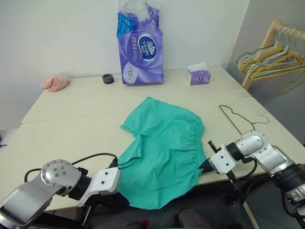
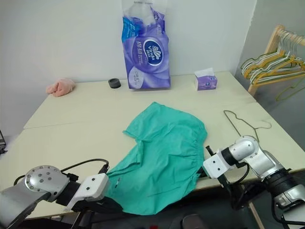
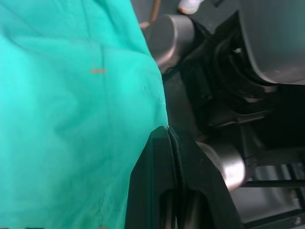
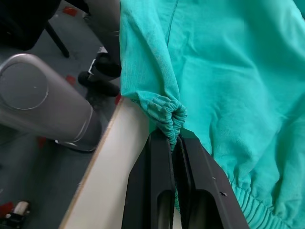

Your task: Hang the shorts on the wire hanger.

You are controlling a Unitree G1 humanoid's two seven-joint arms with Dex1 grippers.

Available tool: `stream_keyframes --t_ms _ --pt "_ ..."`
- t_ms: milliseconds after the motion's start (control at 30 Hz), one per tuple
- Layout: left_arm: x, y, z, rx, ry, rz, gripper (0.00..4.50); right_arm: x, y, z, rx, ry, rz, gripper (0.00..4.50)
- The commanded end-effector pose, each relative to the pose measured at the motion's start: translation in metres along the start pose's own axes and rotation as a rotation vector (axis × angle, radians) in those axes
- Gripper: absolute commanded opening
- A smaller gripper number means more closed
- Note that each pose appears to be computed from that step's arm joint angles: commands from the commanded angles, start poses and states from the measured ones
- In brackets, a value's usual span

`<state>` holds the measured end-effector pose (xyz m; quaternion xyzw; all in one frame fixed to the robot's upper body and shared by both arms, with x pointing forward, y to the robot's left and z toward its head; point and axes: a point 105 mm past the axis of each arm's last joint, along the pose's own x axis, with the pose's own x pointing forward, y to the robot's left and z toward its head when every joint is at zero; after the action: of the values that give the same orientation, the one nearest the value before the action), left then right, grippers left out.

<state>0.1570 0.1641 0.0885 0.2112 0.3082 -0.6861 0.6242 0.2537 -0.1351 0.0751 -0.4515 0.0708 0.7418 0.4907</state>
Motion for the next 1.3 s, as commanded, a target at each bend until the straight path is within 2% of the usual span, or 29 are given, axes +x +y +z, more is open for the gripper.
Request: stream_keyframes --t_ms 33,100,133,300,400,433,600,700,800,833,900,1000,1100,1200,1300 --pt "0.001 -0.004 0.006 0.004 -0.004 -0.022 0.00 -0.010 -0.007 0.005 -0.045 0.017 -0.022 0.56" --pt "0.003 -0.006 0.007 -0.004 -0.009 -0.031 0.39 -0.013 -0.005 0.002 -0.058 0.041 0.002 1.04" --pt "0.003 -0.007 0.008 -0.005 -0.011 -0.039 0.58 -0.016 -0.002 -0.002 -0.058 0.065 0.028 1.43" --pt "0.006 -0.013 0.011 0.000 -0.012 -0.067 2.01 -0.031 0.007 -0.011 -0.036 0.134 0.092 3.04" --pt "0.004 -0.005 0.016 0.030 -0.038 -0.008 2.94 -0.041 -0.005 -0.006 0.015 0.098 0.013 4.09" --pt "0.002 -0.001 0.021 0.027 -0.073 0.015 2.95 -0.045 -0.010 -0.003 0.040 0.080 -0.020 4.33" --pt "-0.006 0.015 0.054 0.004 -0.287 0.118 2.95 -0.068 -0.035 0.007 0.206 -0.039 -0.207 4.42" --pt "-0.013 0.038 0.074 -0.027 -0.438 0.250 3.50 -0.080 -0.051 0.009 0.300 -0.103 -0.349 4.50" --pt "-0.015 0.043 0.079 -0.023 -0.465 0.272 4.38 -0.085 -0.047 0.001 0.359 -0.099 -0.412 4.50" --pt "-0.015 0.041 0.076 -0.031 -0.459 0.257 4.48 -0.085 -0.041 0.000 0.392 -0.105 -0.414 4.50" --pt "-0.015 0.039 0.070 -0.049 -0.455 0.230 4.48 -0.088 -0.038 0.002 0.465 -0.149 -0.449 4.50" --pt "-0.018 0.050 0.065 -0.022 -0.441 0.300 4.48 -0.106 -0.053 -0.011 0.572 -0.177 -0.669 4.50" --pt "-0.022 0.069 0.072 0.019 -0.481 0.418 4.48 -0.127 -0.064 -0.035 0.678 -0.195 -0.942 4.50" --pt "-0.017 0.060 0.085 0.036 -0.533 0.349 4.48 -0.129 -0.060 -0.051 0.742 -0.180 -1.089 4.50" --pt "-0.016 0.064 0.090 0.059 -0.542 0.363 4.48 -0.131 -0.055 -0.073 0.841 -0.141 -1.213 4.50"
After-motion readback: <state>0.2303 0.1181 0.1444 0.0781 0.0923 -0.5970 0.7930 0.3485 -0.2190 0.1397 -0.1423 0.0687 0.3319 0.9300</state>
